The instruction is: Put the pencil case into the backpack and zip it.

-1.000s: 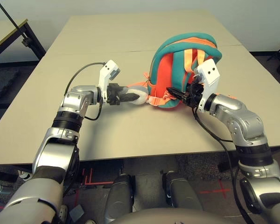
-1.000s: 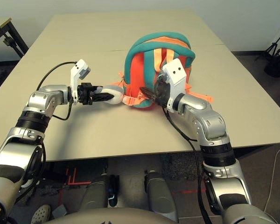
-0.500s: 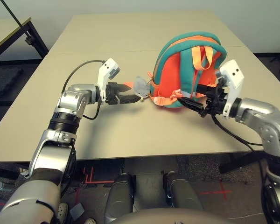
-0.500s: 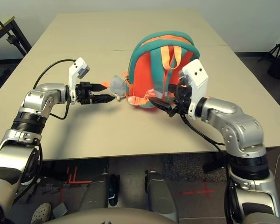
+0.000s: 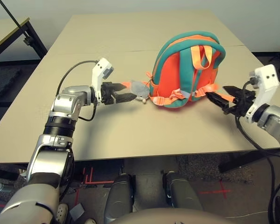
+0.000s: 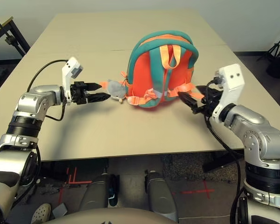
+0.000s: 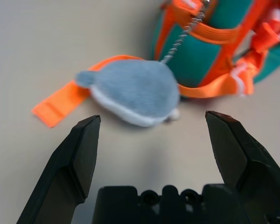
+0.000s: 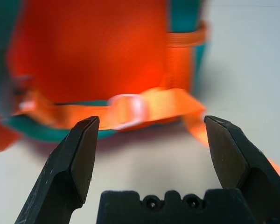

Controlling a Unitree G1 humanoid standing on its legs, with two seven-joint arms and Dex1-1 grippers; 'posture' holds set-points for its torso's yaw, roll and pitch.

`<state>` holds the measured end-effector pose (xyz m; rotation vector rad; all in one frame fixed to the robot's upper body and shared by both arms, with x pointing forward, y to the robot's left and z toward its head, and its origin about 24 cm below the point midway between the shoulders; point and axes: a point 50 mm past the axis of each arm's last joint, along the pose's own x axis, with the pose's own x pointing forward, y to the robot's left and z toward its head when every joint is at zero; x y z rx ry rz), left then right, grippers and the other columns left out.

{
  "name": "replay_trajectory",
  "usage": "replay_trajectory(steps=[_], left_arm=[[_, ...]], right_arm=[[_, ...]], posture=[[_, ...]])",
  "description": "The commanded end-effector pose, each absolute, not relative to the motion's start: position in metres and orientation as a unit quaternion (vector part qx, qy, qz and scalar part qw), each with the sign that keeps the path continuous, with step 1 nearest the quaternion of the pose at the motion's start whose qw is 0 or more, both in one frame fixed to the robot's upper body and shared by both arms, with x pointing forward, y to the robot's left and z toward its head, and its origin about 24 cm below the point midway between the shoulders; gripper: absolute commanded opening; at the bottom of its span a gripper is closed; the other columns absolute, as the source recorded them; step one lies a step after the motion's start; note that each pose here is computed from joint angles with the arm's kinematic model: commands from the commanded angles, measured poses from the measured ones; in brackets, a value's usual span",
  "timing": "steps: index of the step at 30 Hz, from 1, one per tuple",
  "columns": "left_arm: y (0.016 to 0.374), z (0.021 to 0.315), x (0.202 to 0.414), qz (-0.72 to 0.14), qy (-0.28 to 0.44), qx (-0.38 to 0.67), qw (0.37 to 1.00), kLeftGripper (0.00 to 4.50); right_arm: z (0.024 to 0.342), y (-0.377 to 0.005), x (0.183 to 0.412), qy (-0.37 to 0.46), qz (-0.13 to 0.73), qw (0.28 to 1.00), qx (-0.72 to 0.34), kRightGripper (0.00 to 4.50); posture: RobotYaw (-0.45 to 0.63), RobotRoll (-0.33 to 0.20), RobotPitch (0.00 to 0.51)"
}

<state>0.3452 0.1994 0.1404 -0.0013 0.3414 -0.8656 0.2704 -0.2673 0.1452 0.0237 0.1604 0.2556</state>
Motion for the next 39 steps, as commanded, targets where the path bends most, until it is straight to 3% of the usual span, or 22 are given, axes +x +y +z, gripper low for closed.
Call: replay_trajectory(steps=[1, 8, 24, 39], left_arm=[[0.21, 0.138, 0.344, -0.379, 0.134, -0.017, 0.916, 4.5], [0.23, 0.129, 0.343, -0.261, 0.047, -0.045, 0.963, 4.5], [0.297, 0.107, 0.326, 0.018, -0.022, -0.026, 0.999, 4.5], [0.304, 0.095, 0.323, 0.053, -0.011, -0.022, 0.998, 4.5]], right_arm=[[0.139, -0.285, 0.274, 0.051, 0.063, 0.997, 0.014, 4.45], [0.123, -0.294, 0.284, -0.014, 0.018, 1.0, 0.017, 4.45], [0.102, -0.316, 0.293, -0.052, -0.032, 0.998, 0.009, 4.45], [0.091, -0.316, 0.288, -0.047, -0.035, 0.998, -0.001, 4.45]], posture=[[-0.14, 0.0, 0.108], [-0.11, 0.0, 0.111], [-0.06, 0.0, 0.111], [-0.08, 0.0, 0.138]])
